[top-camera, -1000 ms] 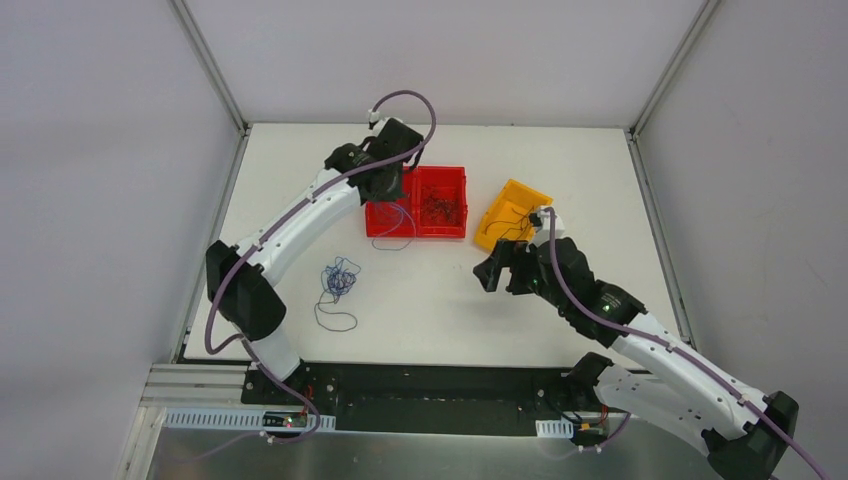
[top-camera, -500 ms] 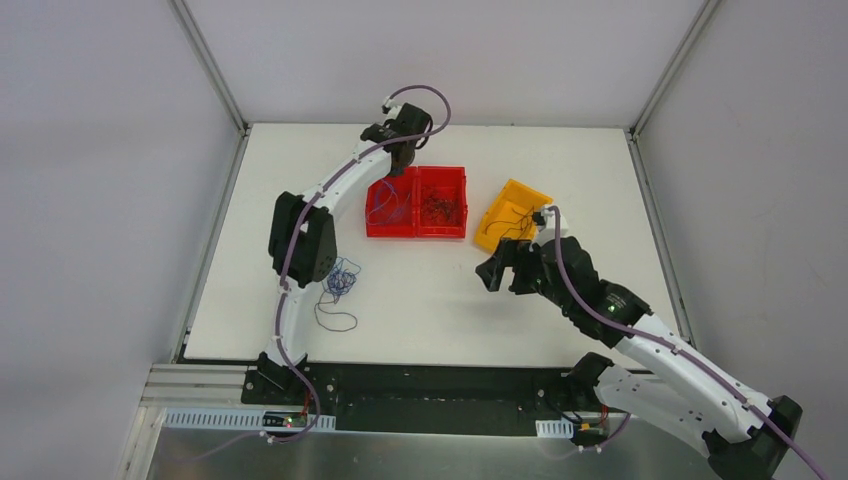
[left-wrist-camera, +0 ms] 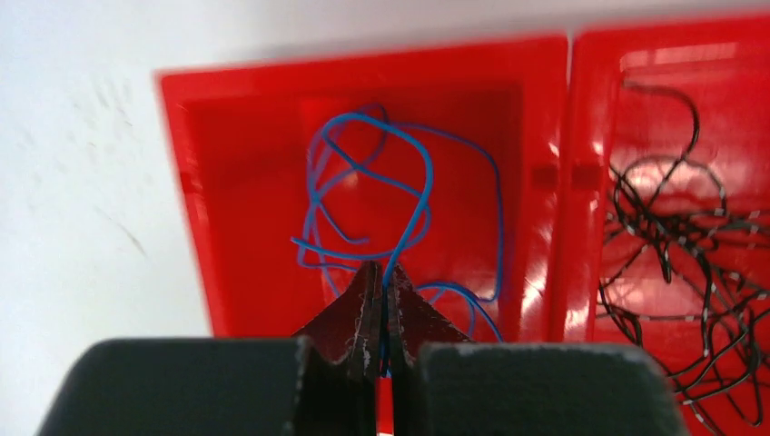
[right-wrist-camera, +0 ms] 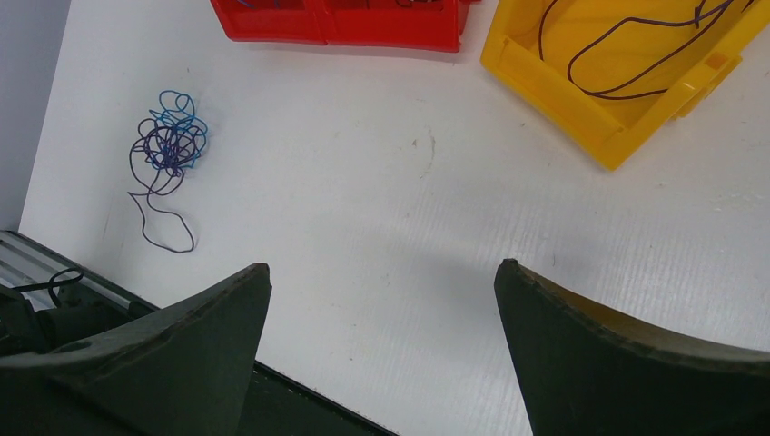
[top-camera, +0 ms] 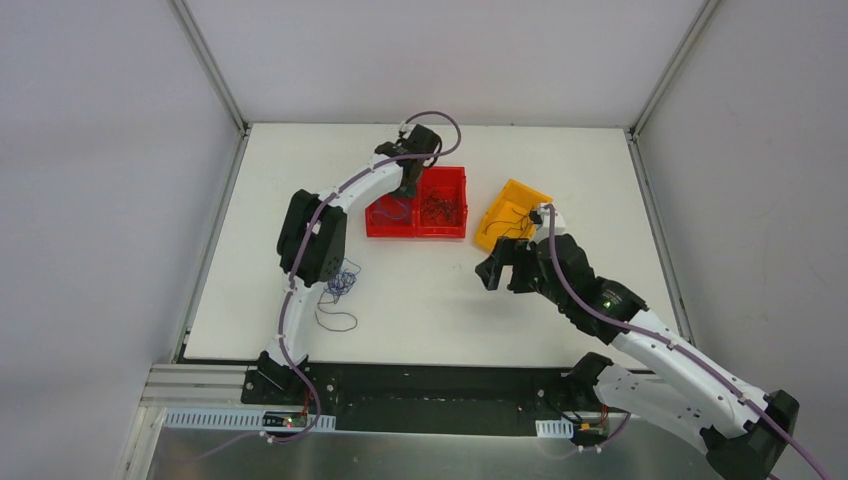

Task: Untangle the cables

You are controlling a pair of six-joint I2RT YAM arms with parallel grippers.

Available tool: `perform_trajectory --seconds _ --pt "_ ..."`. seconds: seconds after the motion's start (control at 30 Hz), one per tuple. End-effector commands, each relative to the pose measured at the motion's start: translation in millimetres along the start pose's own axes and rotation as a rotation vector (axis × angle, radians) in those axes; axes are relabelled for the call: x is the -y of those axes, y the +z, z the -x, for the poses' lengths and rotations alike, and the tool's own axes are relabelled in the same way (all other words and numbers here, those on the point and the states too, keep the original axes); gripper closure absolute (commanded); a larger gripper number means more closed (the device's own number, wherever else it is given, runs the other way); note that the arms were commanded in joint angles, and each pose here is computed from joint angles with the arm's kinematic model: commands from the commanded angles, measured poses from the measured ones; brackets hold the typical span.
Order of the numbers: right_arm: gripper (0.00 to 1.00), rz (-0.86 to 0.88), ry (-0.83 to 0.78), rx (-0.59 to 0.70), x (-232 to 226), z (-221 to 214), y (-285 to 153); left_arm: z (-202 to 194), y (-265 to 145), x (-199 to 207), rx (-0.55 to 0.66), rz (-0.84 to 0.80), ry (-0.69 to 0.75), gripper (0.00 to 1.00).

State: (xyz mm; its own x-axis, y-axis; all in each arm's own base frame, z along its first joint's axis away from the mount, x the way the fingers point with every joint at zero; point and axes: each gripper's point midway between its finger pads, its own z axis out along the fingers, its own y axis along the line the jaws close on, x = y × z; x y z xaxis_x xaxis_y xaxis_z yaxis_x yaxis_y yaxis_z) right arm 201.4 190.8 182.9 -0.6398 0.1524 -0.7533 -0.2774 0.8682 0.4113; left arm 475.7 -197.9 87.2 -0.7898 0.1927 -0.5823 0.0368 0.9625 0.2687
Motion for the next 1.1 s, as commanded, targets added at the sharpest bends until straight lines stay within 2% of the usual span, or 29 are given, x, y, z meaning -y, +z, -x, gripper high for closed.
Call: perform_trajectory --seconds 0.0,0.23,0.33,0.6,0.93,1.03,1.07 --pt "0.02 0.037 0.002 0.057 -13.9 23.9 -5.5 -18.6 -7.1 13.4 -0.044 -0.057 -0.039 1.00" --pt "0.02 0.046 0.010 0.060 -14.8 23.7 -8.3 -26.2 13.3 19.1 -0.150 -0.148 -0.063 1.00" --pt "0.02 0.045 0.014 0.064 -14.3 24.8 -10.0 -20.4 7.5 16.5 -0.136 -0.149 -0.069 0.99" --pt "0.02 0.043 0.016 0.063 -13.9 24.9 -12.0 21.2 -34.6 -2.9 -0.030 -0.170 -0.071 0.67" --pt "0.02 0.046 0.022 0.051 -15.1 23.0 -10.4 42.4 -95.7 -27.7 0.060 -0.205 -0.119 0.55" --pt "0.02 0.046 0.020 0.044 -15.5 21.7 -9.0 29.2 -112.1 -36.0 0.052 -0.212 -0.157 0.49" --pt "0.02 0.048 0.021 0.044 -16.0 21.7 -8.6 13.9 -113.0 -38.5 0.024 -0.208 -0.162 0.46"
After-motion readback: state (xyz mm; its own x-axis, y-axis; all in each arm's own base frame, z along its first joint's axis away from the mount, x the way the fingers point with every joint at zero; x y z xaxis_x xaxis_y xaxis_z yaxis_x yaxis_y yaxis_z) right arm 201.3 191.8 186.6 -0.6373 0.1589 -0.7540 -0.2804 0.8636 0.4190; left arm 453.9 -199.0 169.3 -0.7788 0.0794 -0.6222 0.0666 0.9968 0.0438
